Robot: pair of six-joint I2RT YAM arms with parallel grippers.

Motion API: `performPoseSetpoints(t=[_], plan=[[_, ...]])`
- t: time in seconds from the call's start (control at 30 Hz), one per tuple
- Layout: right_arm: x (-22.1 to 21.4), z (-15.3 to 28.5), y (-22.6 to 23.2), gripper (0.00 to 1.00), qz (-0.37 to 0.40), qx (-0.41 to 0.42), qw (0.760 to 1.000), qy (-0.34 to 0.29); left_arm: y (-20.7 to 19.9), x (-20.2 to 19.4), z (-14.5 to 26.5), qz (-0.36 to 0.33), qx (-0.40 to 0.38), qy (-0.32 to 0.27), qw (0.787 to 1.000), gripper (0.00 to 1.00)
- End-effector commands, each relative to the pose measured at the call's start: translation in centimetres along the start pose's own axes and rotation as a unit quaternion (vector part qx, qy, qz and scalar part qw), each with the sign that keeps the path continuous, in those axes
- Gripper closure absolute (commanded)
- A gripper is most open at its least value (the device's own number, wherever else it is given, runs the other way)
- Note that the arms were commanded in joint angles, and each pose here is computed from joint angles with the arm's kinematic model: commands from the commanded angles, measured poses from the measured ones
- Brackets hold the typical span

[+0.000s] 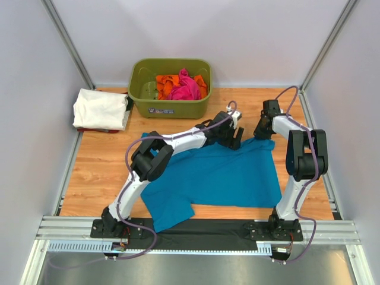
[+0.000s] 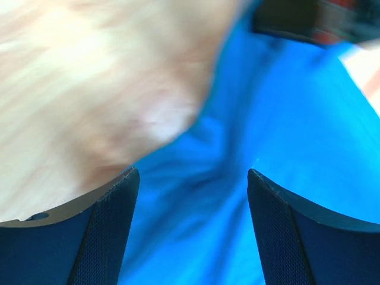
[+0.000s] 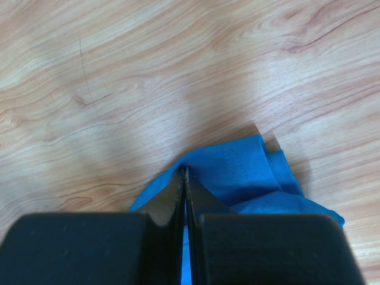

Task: Fold and stack the t-shirts
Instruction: Fold the tshirt

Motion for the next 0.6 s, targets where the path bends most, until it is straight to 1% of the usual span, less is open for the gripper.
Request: performPoseSetpoints(t=[0.0, 0.13, 0.23, 0.3, 0.4, 0.53, 0.57], plan=[[-1.1, -0.1, -1.6, 1.0, -0.001, -0.046, 0.999, 0.012, 2.4, 1.2, 0.8, 0.061, 0.06, -0.019, 0.996, 0.2], [-1.4, -0.2, -2.1, 1.0, 0.001, -0.064, 0.998, 0.016, 3.8, 0.6, 0.9, 0.099, 0.092, -0.002, 0.991, 0.21], [-1.4, -0.2, -2.2, 1.0, -0.001, -0.066, 0.998, 0.016, 4.9, -0.3, 0.9, 0.146, 0.109, 0.015, 0.983, 0.23], [-1.4, 0.0, -2.3, 1.0, 0.001, -0.07, 0.997, 0.014, 6.1, -0.7, 0.9, 0.172, 0.141, 0.016, 0.975, 0.23], [-1.3, 0.2, -2.4, 1.0, 0.003, -0.076, 0.997, 0.011, 7.7, -1.4, 1.5, 0.188, 0.191, 0.024, 0.963, 0.24], [-1.3, 0.3, -2.8, 1.0, 0.006, -0.088, 0.996, 0.009, 8.6, -1.5, 2.4, 0.19, 0.222, 0.016, 0.956, 0.24], [-0.7, 0.2, -3.8, 1.0, -0.007, -0.097, 0.995, 0.007, 8.6, -1.1, 2.6, 0.186, 0.22, 0.009, 0.958, 0.24]])
Point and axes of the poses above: each gripper's point midway between its finger pads, its own z axis back along the fingers, its own y axis along the line the jaws close on, x = y × z, the point moved 6 cm from there along z, back along the fingers, and after that the axes turned 3 degrees about -z, right-handed, at the moved point
